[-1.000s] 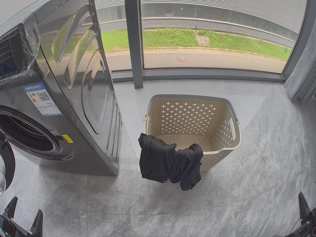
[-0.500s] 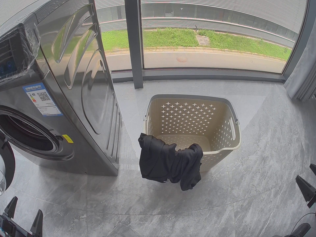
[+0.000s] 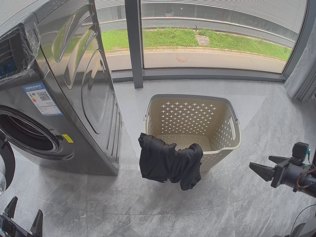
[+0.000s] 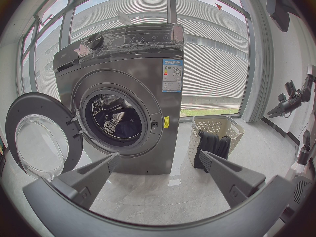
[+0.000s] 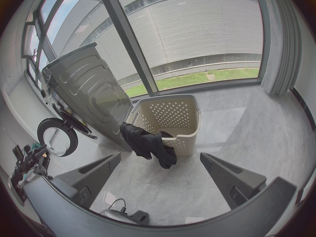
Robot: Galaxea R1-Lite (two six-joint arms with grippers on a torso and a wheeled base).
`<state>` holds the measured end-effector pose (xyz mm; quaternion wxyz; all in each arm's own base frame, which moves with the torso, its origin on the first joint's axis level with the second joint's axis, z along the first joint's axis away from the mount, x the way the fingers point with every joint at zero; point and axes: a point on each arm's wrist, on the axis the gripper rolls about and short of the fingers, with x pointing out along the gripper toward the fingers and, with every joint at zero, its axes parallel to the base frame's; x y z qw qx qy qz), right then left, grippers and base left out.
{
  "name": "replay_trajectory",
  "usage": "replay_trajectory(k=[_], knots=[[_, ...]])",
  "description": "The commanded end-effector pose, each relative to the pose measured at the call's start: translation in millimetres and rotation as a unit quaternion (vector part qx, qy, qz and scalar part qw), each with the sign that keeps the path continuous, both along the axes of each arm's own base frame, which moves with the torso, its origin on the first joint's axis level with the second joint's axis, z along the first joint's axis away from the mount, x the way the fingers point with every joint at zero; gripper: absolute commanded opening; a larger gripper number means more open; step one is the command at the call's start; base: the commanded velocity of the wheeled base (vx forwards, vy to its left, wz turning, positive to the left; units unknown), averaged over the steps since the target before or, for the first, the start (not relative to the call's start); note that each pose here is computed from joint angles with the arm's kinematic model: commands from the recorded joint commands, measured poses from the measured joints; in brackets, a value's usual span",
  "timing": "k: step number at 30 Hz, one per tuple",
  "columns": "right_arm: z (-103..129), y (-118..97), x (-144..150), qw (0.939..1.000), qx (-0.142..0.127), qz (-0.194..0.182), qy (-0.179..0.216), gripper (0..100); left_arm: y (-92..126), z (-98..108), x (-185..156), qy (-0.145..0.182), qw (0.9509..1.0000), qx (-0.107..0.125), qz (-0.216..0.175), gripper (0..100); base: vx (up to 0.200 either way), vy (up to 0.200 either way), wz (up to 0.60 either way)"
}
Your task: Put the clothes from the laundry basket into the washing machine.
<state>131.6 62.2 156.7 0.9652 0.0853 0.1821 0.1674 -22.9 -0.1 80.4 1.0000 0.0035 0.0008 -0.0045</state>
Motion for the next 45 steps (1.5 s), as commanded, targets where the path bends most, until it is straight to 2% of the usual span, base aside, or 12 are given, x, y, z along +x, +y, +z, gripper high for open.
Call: replay_trajectory(k=[1, 9, 17, 18, 23, 30, 34, 45], knots=[[-39, 46, 40, 0.9975, -0.018, 0.002, 0.069, 100, 0, -5, 1, 0.005, 1.0, 0.0, 0.0, 100, 0.0, 0.0, 0.0], [-48, 63, 64, 0.9964, -0.026, 0.001, 0.081, 100, 0, -5, 1, 0.004, 1.0, 0.0, 0.0, 100, 0.0, 0.0, 0.0], [-67, 80, 90, 0.9932, -0.044, -0.007, 0.107, 100, 0, -5, 1, 0.004, 1.0, 0.0, 0.0, 100, 0.0, 0.0, 0.0], [-73, 88, 98, 0.9925, -0.047, -0.005, 0.112, 100, 0, -5, 1, 0.004, 1.0, -0.001, 0.0, 100, 0.0, 0.0, 0.0], [-82, 109, 110, 0.9916, -0.021, -0.005, 0.128, 100, 0, -5, 1, 0.004, 1.0, 0.0, 0.0, 100, 0.0, 0.0, 0.0], [-97, 121, 128, 0.9898, -0.015, -0.013, 0.141, 100, 0, -5, 1, 0.004, 1.0, -0.001, 0.0, 100, 0.0, 0.0, 0.0], [-102, 134, 145, 0.9893, 0.011, -0.023, 0.144, 100, 0, -5, 1, 0.004, 1.0, -0.001, 0.0, 100, 0.0, 0.0, 0.0], [-134, 147, 170, 0.9862, 0.004, -0.034, 0.162, 100, 0, -5, 1, 0.004, 1.0, -0.001, 0.001, 100, 0.0, 0.0, 0.0]])
